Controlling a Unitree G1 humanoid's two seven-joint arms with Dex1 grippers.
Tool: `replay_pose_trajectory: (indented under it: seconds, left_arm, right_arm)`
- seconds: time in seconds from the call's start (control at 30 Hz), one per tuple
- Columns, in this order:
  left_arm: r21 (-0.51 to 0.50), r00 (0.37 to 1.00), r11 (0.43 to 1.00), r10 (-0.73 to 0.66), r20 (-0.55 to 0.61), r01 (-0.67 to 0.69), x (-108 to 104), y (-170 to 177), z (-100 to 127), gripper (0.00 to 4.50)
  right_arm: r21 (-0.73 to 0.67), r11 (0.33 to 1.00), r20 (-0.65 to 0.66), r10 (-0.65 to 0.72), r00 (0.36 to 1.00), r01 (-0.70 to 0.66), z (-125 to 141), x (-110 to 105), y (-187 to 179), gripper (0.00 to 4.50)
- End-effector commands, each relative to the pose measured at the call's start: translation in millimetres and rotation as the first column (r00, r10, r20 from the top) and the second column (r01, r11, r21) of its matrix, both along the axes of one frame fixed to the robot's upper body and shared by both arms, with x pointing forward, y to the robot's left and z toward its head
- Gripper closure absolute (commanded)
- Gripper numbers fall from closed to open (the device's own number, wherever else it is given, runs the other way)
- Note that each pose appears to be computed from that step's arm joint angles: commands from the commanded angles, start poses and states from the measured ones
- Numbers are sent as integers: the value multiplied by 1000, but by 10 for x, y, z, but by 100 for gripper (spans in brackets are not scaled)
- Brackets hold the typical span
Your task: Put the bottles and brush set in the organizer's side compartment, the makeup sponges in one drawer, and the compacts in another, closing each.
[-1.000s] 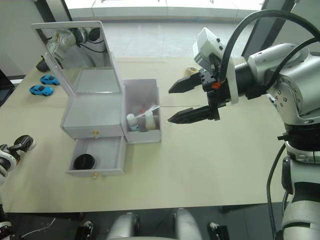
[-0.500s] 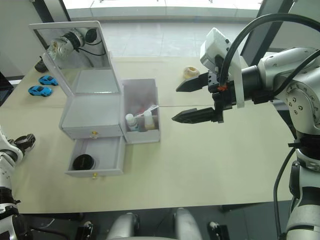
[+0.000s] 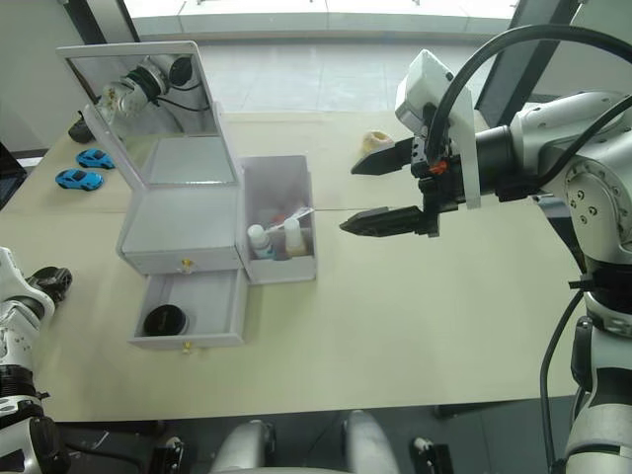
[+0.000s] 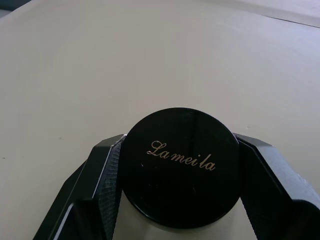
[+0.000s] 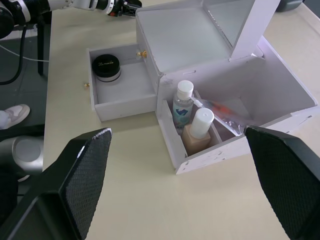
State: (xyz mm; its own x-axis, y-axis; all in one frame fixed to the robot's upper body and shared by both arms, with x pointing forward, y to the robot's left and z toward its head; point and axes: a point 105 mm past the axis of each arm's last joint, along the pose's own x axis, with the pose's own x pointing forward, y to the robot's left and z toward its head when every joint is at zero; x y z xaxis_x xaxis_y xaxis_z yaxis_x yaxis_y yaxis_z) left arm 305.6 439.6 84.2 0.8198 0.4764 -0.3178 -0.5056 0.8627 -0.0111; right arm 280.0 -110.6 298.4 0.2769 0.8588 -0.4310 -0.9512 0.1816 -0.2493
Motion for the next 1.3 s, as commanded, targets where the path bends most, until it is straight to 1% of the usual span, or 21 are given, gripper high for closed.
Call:
replay_pose_trajectory:
  seconds: [0.03,0.17,0.23,0.27,0.3,0.37,0.4,0.43,0.47,0.5,0.53,0.6,0.7,0.8,0.9,0.97,1.0,1.07,1.1,1.17,1.3]
  left_arm:
    - [42,996,999,16,92,-20,-22,105,302,160]
    - [124,958,983,-163,236,137,7,-51,847,160]
    - [164,911,952,-297,285,259,-2,-200,1084,160]
    - [189,866,917,-394,308,350,-14,-320,1209,160]
    - [229,808,860,-507,300,455,-48,-475,1320,160]
    - [347,665,696,-713,223,629,-163,-801,1463,160]
    - [388,596,618,-780,192,684,-247,-935,1522,160]
    - [409,553,571,-814,175,711,-304,-1011,1557,160]
    - [449,482,481,-868,121,753,-418,-1120,1622,160]
    - [470,432,415,-899,78,779,-494,-1195,1654,160]
    - [481,383,353,-923,38,803,-567,-1254,1676,160]
    - [419,281,236,-958,-49,877,-676,-1391,1627,160]
    - [294,136,52,-952,-273,954,-792,-1562,1331,160]
    - [226,18,-45,-964,-267,973,-835,-1814,1245,160]
    - [179,-98,-163,-941,-325,970,-866,-2070,1057,160]
    - [143,-127,-183,-935,-332,973,-849,-2148,975,160]
    - [141,-125,-180,-935,-331,973,-795,-2187,946,160]
    - [83,-137,-172,-936,-323,982,-729,-2257,856,160]
    - [69,-154,-191,-919,-362,979,-702,-2293,769,160]
    - [69,-143,-182,-915,-376,981,-592,-2356,678,160]
    - [66,-138,-176,-912,-386,982,-495,-2354,574,160]
  right_arm:
    - [8,1000,60,8,998,-8,109,-39,0,0]
    - [17,1000,61,26,998,-27,94,-30,29,0]
    - [19,999,59,44,997,-45,84,-31,50,0]
    - [19,998,58,57,997,-58,77,-34,61,0]
    - [19,997,58,72,996,-74,68,-36,73,0]
    - [15,995,55,98,994,-99,48,-35,90,0]
    - [11,994,54,109,993,-109,39,-30,96,0]
    - [8,993,54,115,992,-116,34,-27,99,0]
    - [8,991,53,130,990,-131,30,-24,108,0]
    - [8,990,52,141,989,-141,26,-17,117,0]
    - [5,988,50,155,987,-156,17,-14,124,0]
    - [0,983,44,182,982,-182,-9,-20,134,0]
    - [4,981,39,192,981,-192,-28,-17,147,0]
    - [21,982,40,188,981,-189,-28,-14,171,0]
    - [32,980,41,194,980,-196,-36,-95,165,0]
    - [30,980,33,198,980,-199,-56,-163,141,0]
    - [26,979,29,199,980,-200,-73,-201,122,0]
    - [17,982,27,188,982,-188,-104,-243,89,0]
    - [18,985,32,173,984,-174,-111,-248,70,0]
    - [22,993,42,117,992,-118,-108,-218,-12,0]
    - [14,998,50,64,997,-64,-118,-203,-83,0]
